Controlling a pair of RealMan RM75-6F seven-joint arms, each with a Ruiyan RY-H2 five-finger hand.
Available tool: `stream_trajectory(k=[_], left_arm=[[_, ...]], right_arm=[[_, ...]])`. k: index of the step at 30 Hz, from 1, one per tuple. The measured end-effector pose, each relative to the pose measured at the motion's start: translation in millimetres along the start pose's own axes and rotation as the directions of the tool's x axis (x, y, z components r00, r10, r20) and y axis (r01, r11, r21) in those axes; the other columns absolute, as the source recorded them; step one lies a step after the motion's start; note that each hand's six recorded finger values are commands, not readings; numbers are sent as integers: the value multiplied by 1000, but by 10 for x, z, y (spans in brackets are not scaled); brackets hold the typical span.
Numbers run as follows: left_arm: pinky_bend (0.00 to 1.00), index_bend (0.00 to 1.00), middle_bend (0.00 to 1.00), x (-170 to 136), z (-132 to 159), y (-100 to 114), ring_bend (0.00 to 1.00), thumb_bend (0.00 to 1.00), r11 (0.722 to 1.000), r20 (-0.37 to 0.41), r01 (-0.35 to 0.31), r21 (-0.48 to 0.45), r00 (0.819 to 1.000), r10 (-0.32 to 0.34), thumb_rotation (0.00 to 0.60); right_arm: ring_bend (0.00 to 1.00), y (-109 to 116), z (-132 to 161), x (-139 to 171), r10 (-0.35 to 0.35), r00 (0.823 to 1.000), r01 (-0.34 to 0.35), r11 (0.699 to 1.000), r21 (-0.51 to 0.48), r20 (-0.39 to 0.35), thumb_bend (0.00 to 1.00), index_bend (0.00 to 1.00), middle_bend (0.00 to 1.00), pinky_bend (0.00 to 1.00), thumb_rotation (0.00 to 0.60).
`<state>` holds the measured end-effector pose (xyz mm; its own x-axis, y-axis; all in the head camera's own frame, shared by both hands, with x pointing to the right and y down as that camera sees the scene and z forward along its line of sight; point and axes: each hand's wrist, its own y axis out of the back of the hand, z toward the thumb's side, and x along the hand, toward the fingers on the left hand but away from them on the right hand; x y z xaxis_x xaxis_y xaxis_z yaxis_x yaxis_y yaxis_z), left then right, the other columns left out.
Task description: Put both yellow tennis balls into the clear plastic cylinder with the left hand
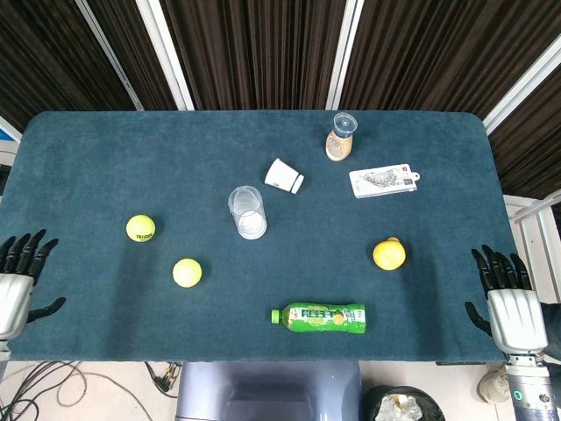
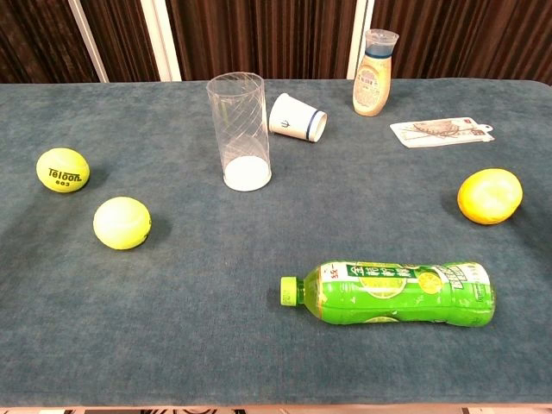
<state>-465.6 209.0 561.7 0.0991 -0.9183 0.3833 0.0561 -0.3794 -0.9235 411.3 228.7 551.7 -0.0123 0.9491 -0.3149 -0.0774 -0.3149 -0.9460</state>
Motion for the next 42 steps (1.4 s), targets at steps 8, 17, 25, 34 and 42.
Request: stream_trajectory(k=[8,17,25,34,42], left_arm=[[65,118,21,376,431,-54,1,0,995,156,90,36,983,-95,600],[83,118,29,650,989,-253,7,0,975,285,184,125,935,-212,600],[128,132,56,832,1462,-547,31,0,962,363,233,140,892,-269,600],[170,150,70,977,1768,-791,66,0,951,400,241,193,866,-300,600],[347,198,178,1032,1922,-930,219,47,930,417,246,273,841,-345,600]], right_arm=[[118,12,-16,4,-3,1000,3,1000,4,10,339,28,75,87,600],[119,22,-33,5,-6,1000,5,1000,2,19,340,28,75,87,600],[119,31,-51,5,-7,1000,7,1000,3,25,340,28,75,87,600],[118,63,-75,9,-17,999,17,1000,-4,34,339,28,75,87,600],[119,81,-82,9,-24,999,24,1000,-3,38,340,28,75,87,600]])
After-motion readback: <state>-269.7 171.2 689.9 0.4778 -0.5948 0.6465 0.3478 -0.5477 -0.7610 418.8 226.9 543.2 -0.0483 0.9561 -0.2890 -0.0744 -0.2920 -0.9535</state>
